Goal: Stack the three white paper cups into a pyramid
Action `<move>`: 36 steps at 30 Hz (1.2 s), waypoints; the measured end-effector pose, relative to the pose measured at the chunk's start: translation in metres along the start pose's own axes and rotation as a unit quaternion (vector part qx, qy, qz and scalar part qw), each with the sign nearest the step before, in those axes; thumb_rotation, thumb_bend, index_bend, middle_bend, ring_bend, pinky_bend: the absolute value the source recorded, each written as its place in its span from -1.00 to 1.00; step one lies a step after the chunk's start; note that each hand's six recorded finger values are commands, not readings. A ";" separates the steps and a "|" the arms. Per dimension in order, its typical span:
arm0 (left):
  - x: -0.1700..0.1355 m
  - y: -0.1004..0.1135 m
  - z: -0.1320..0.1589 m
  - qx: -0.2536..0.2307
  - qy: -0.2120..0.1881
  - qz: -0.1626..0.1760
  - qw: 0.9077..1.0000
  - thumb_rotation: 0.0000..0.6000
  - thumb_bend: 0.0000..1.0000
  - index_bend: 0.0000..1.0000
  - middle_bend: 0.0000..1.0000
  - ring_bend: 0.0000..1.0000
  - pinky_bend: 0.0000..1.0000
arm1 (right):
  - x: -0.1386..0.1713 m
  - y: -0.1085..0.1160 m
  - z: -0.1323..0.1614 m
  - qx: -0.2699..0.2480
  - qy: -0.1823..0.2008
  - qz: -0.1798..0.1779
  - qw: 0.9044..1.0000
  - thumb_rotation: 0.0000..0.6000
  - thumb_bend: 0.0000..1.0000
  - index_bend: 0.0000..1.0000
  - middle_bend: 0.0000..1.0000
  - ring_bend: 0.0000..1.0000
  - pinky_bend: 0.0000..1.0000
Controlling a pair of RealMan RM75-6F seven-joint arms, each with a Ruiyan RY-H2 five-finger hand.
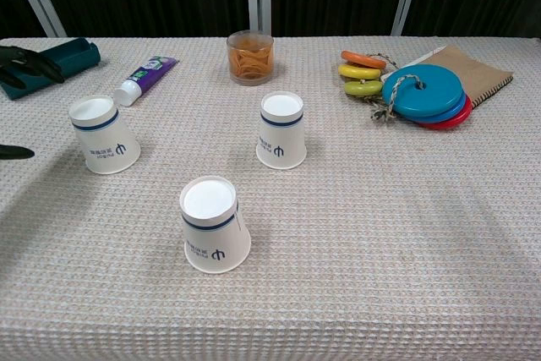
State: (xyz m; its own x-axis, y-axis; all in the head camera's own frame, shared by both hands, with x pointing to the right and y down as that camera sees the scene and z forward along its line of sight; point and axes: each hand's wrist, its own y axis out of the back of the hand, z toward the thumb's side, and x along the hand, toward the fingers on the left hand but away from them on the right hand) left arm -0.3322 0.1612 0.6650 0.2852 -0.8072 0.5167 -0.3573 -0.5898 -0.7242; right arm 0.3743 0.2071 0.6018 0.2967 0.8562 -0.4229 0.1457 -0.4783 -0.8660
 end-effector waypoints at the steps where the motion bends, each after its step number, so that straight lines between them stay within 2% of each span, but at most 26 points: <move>1: 0.003 -0.001 0.001 -0.001 -0.002 -0.002 1.000 1.00 -0.94 -0.49 -0.73 -0.74 -0.59 | 0.001 0.001 -0.002 0.000 -0.002 -0.002 1.000 1.00 -0.52 -0.92 -0.63 -0.98 -0.69; 7: 0.015 -0.003 0.005 -0.022 -0.004 -0.012 1.000 1.00 -0.94 -0.49 -0.73 -0.74 -0.59 | 0.000 0.006 -0.004 0.002 0.001 -0.008 1.000 1.00 -0.53 -0.92 -0.63 -0.98 -0.69; 14: 0.034 -0.005 0.007 -0.027 -0.004 -0.028 0.999 1.00 -0.94 -0.51 -0.73 -0.74 -0.56 | -0.006 0.021 -0.001 0.013 0.011 -0.026 1.000 1.00 -0.52 -0.92 -0.63 -0.98 -0.69; 20: 0.046 -0.014 0.011 -0.041 -0.001 -0.053 0.998 1.00 -0.93 -0.50 -0.73 -0.74 -0.47 | -0.007 0.019 -0.001 0.011 0.011 -0.019 1.000 1.00 -0.52 -0.92 -0.63 -0.98 -0.69; 23: 0.053 -0.017 0.012 -0.061 0.002 -0.063 0.996 1.00 -0.84 -0.47 -0.73 -0.73 -0.40 | -0.008 0.016 -0.001 0.009 0.010 -0.016 1.000 1.00 -0.52 -0.92 -0.63 -0.98 -0.69; 27: 0.063 -0.019 0.008 -0.062 0.008 -0.071 0.996 1.00 -0.72 -0.44 -0.68 -0.69 -0.28 | -0.008 0.016 -0.001 0.006 0.009 -0.016 1.000 1.00 -0.53 -0.92 -0.63 -0.98 -0.69; 32: 0.072 -0.020 -0.004 -0.028 0.023 -0.072 0.997 1.00 -0.68 -0.27 -0.47 -0.50 0.05 | -0.006 0.013 -0.003 0.003 0.005 -0.013 1.000 1.00 -0.52 -0.91 -0.63 -0.98 -0.69; 34: 0.074 -0.019 -0.008 -0.011 0.029 -0.068 0.997 1.00 -0.67 -0.16 -0.29 -0.32 0.21 | -0.006 0.012 -0.003 0.002 0.005 -0.013 1.000 1.00 -0.53 -0.91 -0.63 -0.98 -0.69; 36: 0.075 -0.018 -0.011 -0.003 0.034 -0.066 0.997 1.00 -0.67 -0.01 -0.02 -0.05 0.39 | -0.006 0.012 -0.003 0.001 0.005 -0.012 1.000 1.00 -0.52 -0.91 -0.63 -0.98 -0.69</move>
State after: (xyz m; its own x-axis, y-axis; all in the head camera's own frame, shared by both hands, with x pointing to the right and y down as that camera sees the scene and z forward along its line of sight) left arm -0.3144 0.1105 0.7219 0.2687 -0.7216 0.6380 -0.3256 -0.6914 -0.6449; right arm 0.3770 0.1955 0.5951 0.3020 0.8658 -0.3991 0.1520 -0.4570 -0.8764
